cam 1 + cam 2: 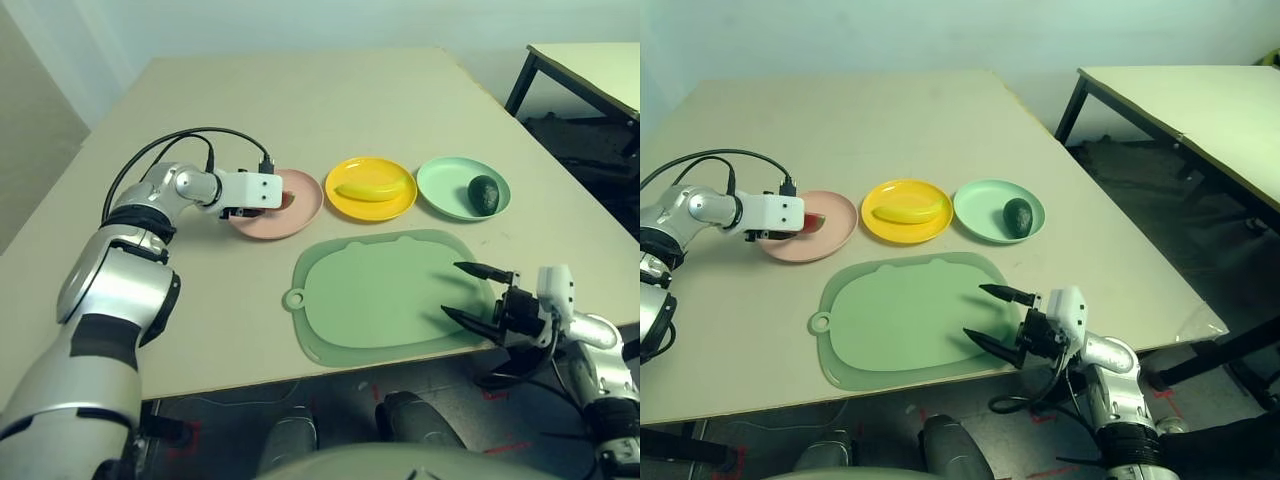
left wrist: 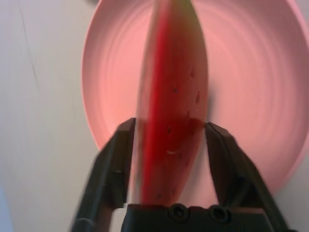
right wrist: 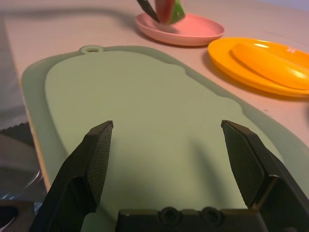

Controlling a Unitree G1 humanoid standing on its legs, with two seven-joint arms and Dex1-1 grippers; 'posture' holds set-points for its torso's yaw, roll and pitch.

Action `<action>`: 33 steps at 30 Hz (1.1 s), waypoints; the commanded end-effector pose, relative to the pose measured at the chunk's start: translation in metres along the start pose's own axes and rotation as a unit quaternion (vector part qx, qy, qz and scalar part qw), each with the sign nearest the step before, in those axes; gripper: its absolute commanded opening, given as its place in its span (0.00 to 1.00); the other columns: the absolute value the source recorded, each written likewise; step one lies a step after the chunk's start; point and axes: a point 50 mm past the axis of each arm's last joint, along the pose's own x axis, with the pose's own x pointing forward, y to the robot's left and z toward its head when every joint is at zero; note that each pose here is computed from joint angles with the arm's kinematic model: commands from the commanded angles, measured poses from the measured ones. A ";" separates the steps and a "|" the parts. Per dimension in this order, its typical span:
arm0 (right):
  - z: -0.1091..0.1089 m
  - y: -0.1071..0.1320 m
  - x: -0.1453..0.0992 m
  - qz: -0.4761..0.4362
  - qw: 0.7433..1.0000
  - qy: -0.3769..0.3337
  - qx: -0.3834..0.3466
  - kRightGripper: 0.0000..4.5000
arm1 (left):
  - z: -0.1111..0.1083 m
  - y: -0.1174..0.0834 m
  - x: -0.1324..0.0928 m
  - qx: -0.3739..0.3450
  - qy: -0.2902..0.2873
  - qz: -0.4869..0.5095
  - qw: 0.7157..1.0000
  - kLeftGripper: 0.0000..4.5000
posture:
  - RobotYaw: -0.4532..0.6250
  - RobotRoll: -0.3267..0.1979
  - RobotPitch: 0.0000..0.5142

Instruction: Place the fruits into color-matched plates.

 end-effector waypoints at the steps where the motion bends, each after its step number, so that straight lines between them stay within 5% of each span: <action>1: 0.000 0.003 -0.001 0.011 1.000 0.009 -0.005 1.00 | -0.002 -0.010 0.005 -0.001 0.000 -0.020 1.000 0.87 | 0.25 0.62 0.07; 3: 0.000 0.003 -0.001 0.012 1.000 0.010 -0.005 1.00 | -0.002 -0.011 0.005 0.000 0.000 -0.024 1.000 0.99 | 0.25 0.62 0.07; 14: 0.001 -0.003 0.001 0.008 1.000 0.006 -0.005 1.00 | -0.008 -0.009 -0.006 0.000 -0.007 -0.012 1.000 0.99 | 0.27 0.62 0.06; 20: 0.007 -0.018 -0.001 -0.032 0.999 -0.007 -0.009 1.00 | -0.008 0.024 -0.039 -0.089 -0.099 0.111 0.985 0.99 | 0.28 0.62 0.05; 26: 0.013 -0.041 -0.008 -0.142 0.989 -0.037 0.005 1.00 | -0.027 0.035 -0.086 -0.253 -0.217 0.225 0.916 0.99 | 0.34 0.62 0.05; 29: 0.011 -0.048 -0.018 -0.203 0.978 -0.042 0.015 1.00 | -0.047 0.015 -0.107 -0.328 -0.222 0.282 0.873 0.99 | 0.36 0.62 0.05; 33: 0.006 -0.058 -0.038 -0.308 0.950 -0.041 0.017 1.00 | -0.066 -0.037 -0.123 -0.425 -0.202 0.356 0.807 0.99 | 0.39 0.62 0.06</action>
